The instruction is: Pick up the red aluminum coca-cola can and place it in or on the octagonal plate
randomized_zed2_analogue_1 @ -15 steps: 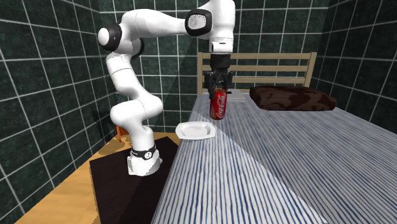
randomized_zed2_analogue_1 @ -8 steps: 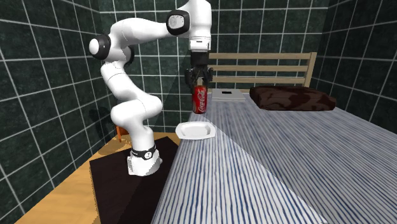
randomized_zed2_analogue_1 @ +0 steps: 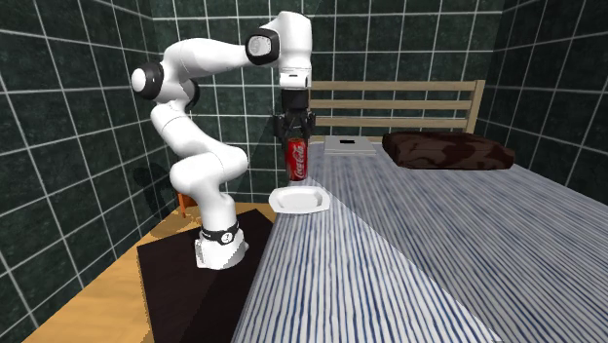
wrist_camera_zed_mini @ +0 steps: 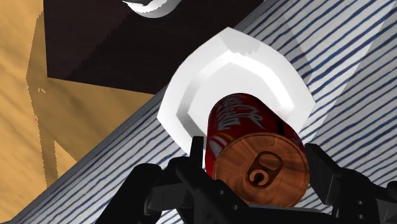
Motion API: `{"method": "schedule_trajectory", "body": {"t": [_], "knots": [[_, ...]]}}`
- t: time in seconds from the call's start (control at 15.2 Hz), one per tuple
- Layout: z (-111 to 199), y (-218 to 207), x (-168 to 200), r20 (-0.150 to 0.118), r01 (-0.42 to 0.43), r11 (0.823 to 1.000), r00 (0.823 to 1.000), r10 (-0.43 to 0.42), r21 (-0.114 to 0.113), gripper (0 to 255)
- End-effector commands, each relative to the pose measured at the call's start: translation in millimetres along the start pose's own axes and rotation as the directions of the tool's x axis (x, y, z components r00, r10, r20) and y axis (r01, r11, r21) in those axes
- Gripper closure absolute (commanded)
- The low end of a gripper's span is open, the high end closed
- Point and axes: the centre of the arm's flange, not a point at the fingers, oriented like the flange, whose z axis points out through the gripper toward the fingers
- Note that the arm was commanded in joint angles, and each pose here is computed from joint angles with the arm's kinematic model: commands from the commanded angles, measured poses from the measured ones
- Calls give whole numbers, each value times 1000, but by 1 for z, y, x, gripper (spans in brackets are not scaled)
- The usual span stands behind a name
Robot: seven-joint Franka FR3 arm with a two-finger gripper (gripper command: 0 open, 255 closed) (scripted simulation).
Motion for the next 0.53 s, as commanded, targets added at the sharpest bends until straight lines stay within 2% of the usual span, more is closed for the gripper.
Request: {"method": "schedule_trajectory", "body": {"t": [0.0,0.46], "knots": [[10,-1,-1,-1,0,1000,1000,0,0,255],[47,-1,-1,-1,0,1000,1000,0,0,255]]}}
